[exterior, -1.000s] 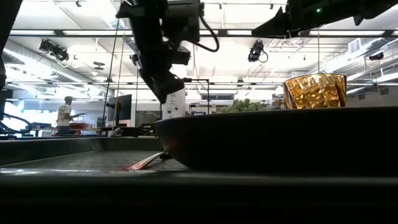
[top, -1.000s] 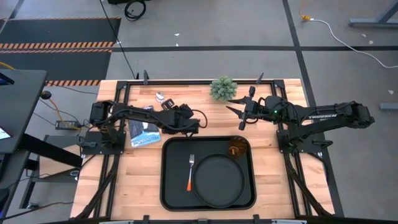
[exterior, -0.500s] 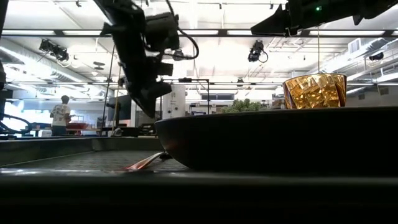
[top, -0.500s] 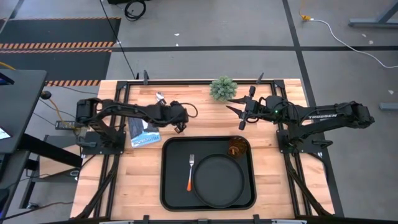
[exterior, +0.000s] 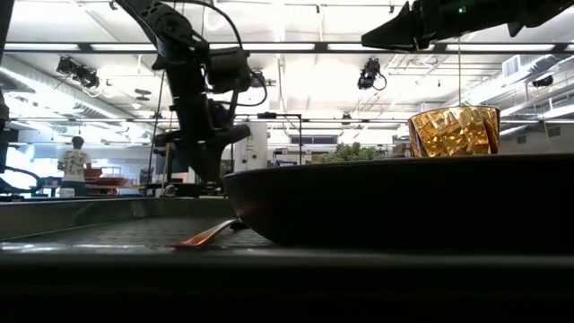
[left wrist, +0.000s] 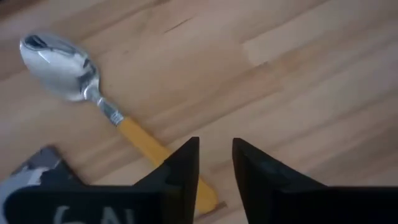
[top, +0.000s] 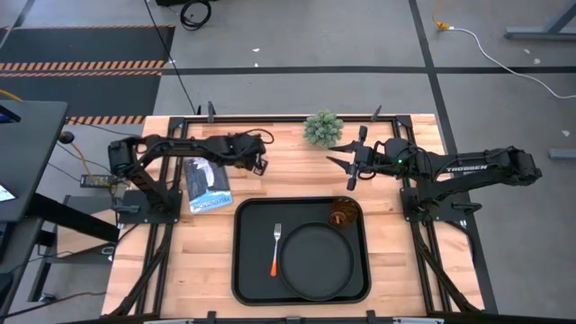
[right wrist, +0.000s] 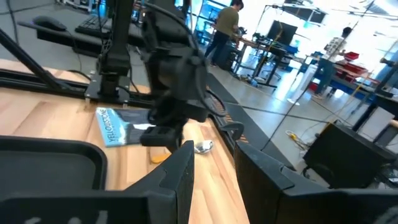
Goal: Pick and place plate/cup/fork/spoon on tray
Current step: Put the yellow spoon on the black tray to the left of the fork
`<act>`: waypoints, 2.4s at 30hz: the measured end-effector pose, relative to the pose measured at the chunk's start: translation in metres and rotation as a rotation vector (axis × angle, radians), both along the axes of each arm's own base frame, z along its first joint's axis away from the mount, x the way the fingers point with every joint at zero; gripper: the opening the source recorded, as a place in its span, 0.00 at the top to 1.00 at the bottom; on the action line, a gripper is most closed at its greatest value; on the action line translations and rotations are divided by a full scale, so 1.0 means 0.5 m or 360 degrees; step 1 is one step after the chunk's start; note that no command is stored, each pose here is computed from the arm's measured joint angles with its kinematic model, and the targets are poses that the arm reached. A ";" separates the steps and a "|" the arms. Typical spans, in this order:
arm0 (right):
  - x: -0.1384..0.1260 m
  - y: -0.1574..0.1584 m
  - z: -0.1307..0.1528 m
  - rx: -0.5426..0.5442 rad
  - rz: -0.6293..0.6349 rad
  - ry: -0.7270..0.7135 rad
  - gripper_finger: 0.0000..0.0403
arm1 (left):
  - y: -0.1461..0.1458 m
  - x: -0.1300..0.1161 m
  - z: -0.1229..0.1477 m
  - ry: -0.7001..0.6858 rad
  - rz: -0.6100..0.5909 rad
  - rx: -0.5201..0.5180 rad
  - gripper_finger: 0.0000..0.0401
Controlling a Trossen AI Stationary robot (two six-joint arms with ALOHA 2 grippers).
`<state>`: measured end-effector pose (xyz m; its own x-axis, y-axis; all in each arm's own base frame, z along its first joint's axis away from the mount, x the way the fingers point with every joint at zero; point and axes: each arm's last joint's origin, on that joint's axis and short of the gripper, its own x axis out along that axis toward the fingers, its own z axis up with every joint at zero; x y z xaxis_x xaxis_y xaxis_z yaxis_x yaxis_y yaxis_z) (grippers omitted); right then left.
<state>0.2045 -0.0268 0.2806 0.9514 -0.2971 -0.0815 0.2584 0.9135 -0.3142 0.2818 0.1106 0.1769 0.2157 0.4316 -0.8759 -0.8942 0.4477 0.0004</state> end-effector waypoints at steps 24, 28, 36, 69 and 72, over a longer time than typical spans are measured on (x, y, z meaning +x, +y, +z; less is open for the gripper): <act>0.019 0.014 -0.006 0.0037 0.0327 -0.0023 0.70 | 0.095 -0.066 -0.013 -0.0078 0.0738 -0.0170 0.60; 0.021 0.020 -0.005 0.0041 0.0358 -0.0038 0.70 | 0.108 -0.085 -0.027 -0.0076 0.0800 -0.0208 0.60; 0.022 0.028 -0.004 0.0029 0.0389 -0.0044 0.70 | 0.124 -0.107 -0.052 -0.0178 0.0931 -0.0278 0.59; 0.022 0.032 -0.002 0.0040 0.0432 -0.0061 0.70 | 0.137 -0.100 -0.103 -0.0050 0.0832 -0.0378 0.87; 0.022 0.032 -0.002 0.0041 0.0432 -0.0061 0.70 | 0.137 -0.100 -0.104 -0.0031 0.0782 -0.0384 0.89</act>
